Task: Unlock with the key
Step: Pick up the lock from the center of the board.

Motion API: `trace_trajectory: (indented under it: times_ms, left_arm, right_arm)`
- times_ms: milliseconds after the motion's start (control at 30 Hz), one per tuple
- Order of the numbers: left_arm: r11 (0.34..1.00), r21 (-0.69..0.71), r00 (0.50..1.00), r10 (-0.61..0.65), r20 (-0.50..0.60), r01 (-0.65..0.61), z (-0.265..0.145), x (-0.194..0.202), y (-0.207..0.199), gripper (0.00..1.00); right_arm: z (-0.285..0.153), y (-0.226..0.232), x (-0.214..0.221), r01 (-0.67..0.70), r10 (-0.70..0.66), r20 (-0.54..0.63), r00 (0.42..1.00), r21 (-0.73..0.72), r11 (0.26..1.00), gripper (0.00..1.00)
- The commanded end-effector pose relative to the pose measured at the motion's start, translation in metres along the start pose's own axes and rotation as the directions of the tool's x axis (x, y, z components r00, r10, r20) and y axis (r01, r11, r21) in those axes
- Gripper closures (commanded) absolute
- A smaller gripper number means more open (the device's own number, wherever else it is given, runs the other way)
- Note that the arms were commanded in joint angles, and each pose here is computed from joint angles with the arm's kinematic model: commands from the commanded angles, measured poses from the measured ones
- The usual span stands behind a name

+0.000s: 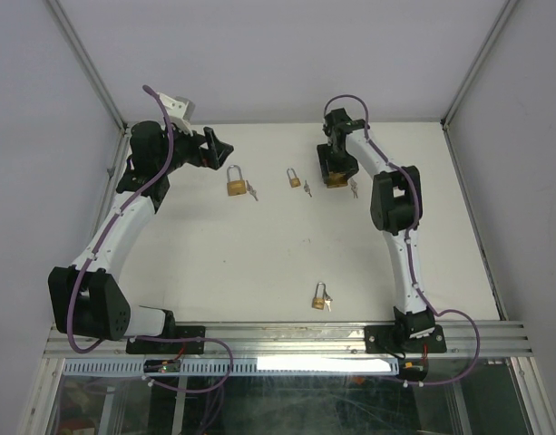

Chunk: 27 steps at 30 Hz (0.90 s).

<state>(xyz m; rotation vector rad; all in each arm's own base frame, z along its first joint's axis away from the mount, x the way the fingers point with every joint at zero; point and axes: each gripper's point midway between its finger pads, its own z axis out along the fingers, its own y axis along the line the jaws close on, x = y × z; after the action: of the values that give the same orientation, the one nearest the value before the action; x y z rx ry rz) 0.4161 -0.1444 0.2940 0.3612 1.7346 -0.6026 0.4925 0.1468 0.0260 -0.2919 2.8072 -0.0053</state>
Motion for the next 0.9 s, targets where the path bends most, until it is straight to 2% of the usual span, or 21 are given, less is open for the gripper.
trace_trajectory:
  times_ms: [0,300,467,567,700,767,833,867]
  left_arm:
    - [0.996,0.061,0.997,0.056,0.055,-0.06,-0.008,-0.027,-0.016,0.01]
    - [0.993,0.112,0.999,0.039,-0.026,-0.035,0.002,-0.01,-0.032,0.01]
    - [0.979,0.2,0.991,-0.024,-0.129,0.05,0.019,0.016,-0.06,0.01]
    - [0.964,0.24,0.98,-0.073,-0.185,0.117,0.032,0.026,-0.073,0.01]
    - [0.945,0.285,0.973,-0.103,-0.206,0.161,0.046,0.019,-0.084,0.03]
    - [0.93,0.36,0.986,-0.015,-0.163,0.074,0.045,0.01,-0.096,0.01]
    - [0.887,0.453,0.99,0.128,-0.061,-0.086,0.036,0.003,-0.108,0.01]
    - [0.844,0.496,0.974,0.224,0.015,-0.202,0.028,0.0,-0.113,0.01]
  right_arm:
    - [-0.03,0.011,-0.017,0.044,-0.042,0.103,0.994,-0.017,0.999,0.99]
    - [-0.074,0.025,-0.034,0.115,-0.097,0.34,0.935,-0.033,0.993,1.0]
    - [-0.104,0.037,-0.034,0.172,-0.135,0.44,0.888,-0.046,0.984,1.0]
    - [-0.128,0.051,-0.029,0.24,-0.177,0.525,0.832,-0.052,0.969,1.0]
    - [-0.178,0.082,-0.018,0.374,-0.238,0.656,0.717,-0.074,0.924,1.0]
    - [-0.207,0.109,-0.008,0.472,-0.216,0.695,0.686,-0.199,0.859,1.0]
    - [-0.23,0.126,0.007,0.526,-0.204,0.681,0.704,-0.306,0.794,1.0]
    - [-0.239,0.132,0.013,0.537,-0.198,0.667,0.719,-0.352,0.767,1.0]
